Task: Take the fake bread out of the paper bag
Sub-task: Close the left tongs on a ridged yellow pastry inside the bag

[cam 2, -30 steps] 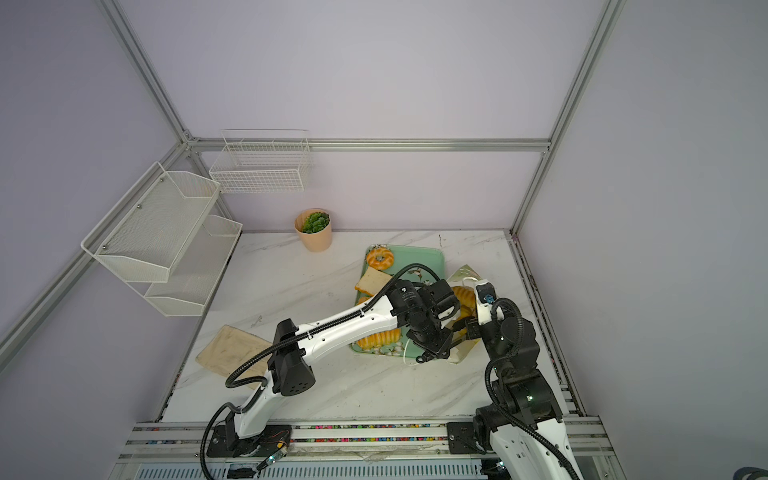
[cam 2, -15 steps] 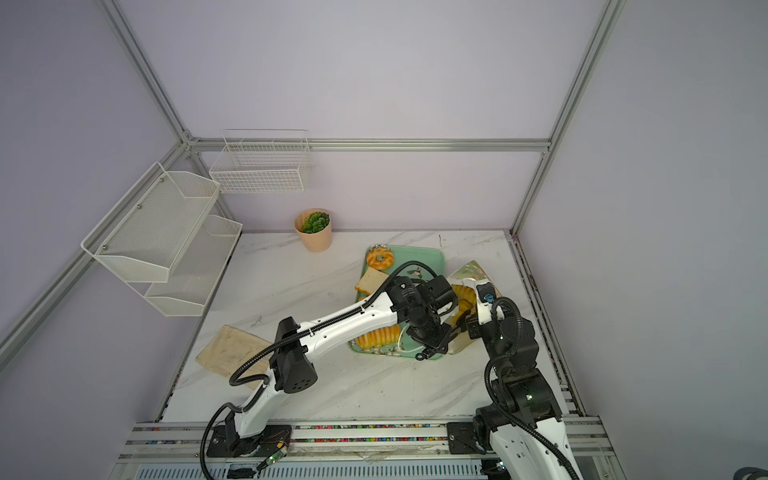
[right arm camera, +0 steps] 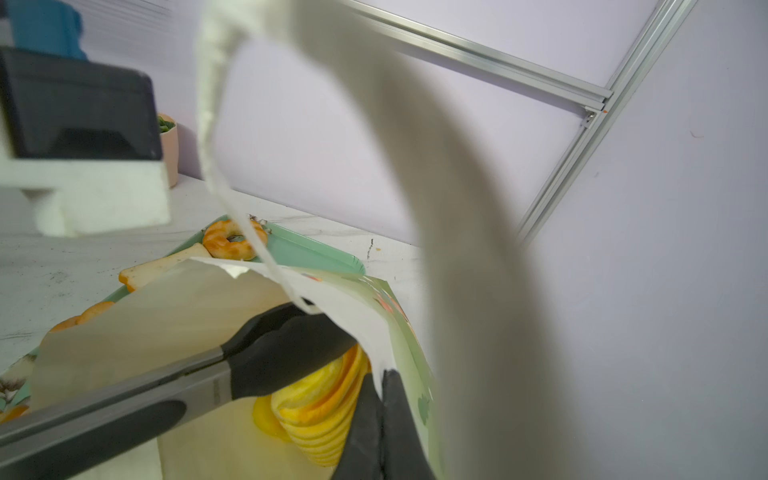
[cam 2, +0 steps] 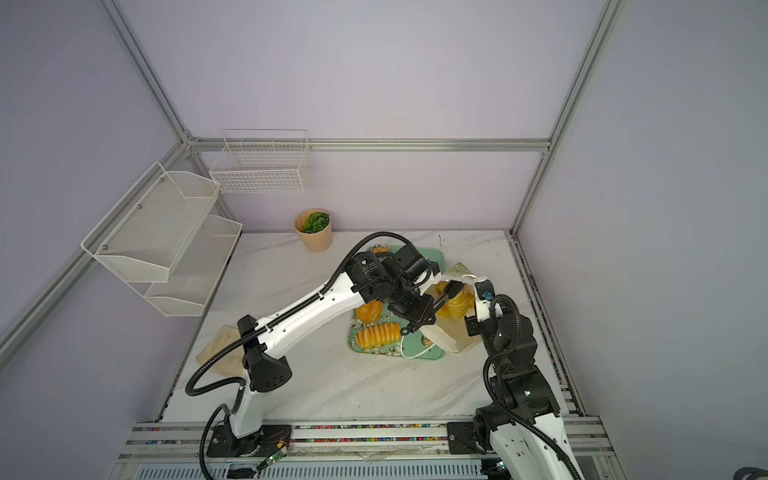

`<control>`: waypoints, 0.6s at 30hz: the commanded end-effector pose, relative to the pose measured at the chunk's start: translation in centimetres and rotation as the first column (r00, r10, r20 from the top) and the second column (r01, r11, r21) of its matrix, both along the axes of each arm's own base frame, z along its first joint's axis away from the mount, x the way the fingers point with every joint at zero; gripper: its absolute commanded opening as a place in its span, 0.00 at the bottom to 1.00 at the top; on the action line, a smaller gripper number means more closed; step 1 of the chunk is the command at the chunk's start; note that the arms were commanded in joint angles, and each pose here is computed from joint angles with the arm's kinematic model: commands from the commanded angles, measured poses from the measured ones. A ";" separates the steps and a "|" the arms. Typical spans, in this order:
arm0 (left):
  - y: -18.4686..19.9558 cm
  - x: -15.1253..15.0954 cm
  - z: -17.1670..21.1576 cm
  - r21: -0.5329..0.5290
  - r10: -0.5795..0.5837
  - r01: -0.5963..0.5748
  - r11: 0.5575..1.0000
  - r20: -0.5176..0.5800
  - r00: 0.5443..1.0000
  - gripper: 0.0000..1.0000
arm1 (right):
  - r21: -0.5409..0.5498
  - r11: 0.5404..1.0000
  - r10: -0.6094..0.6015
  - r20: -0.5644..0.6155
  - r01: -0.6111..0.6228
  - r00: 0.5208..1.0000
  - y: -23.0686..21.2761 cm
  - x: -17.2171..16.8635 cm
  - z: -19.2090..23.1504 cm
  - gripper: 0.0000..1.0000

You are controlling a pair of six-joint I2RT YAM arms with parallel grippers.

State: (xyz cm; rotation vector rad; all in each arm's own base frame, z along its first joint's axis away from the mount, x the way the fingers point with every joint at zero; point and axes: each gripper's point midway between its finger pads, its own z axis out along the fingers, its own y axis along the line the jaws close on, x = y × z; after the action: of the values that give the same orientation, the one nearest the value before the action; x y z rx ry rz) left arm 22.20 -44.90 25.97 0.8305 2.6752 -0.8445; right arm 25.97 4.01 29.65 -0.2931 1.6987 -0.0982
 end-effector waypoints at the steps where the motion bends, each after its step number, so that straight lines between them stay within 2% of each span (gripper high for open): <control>1: 0.4 -0.5 -0.1 -0.003 -0.030 0.030 1.000 0.011 0.999 0.00 | 0.006 1.000 -0.017 0.029 0.017 0.999 -0.2 0.2 0.9 0.00; 4: 0.9 -0.4 -1.7 0.048 -0.025 0.025 0.999 0.010 1.000 0.00 | 0.006 1.000 -0.016 0.022 0.016 1.000 -0.2 0.3 0.8 0.00; 9: 1.8 0.3 -3.5 0.118 -0.034 0.028 0.993 0.050 0.998 0.20 | 0.007 1.000 -0.011 0.028 0.011 1.000 -0.2 0.2 1.0 0.00; 12: 1.8 0.3 -3.7 0.124 -0.043 0.037 0.992 0.053 0.998 0.31 | 0.006 1.000 -0.005 0.027 0.005 1.000 -0.1 0.1 1.0 0.00; 18: 1.6 0.2 -3.6 0.118 -0.065 0.059 0.991 0.051 0.997 0.40 | 0.009 1.000 0.000 0.032 0.000 1.000 0.0 0.2 1.2 0.00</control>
State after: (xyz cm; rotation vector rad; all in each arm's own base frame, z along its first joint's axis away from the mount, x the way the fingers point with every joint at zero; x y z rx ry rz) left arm 22.48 -43.15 22.09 0.9122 2.7173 -0.6596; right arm 26.23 4.11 29.45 -0.2970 1.7065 -0.0968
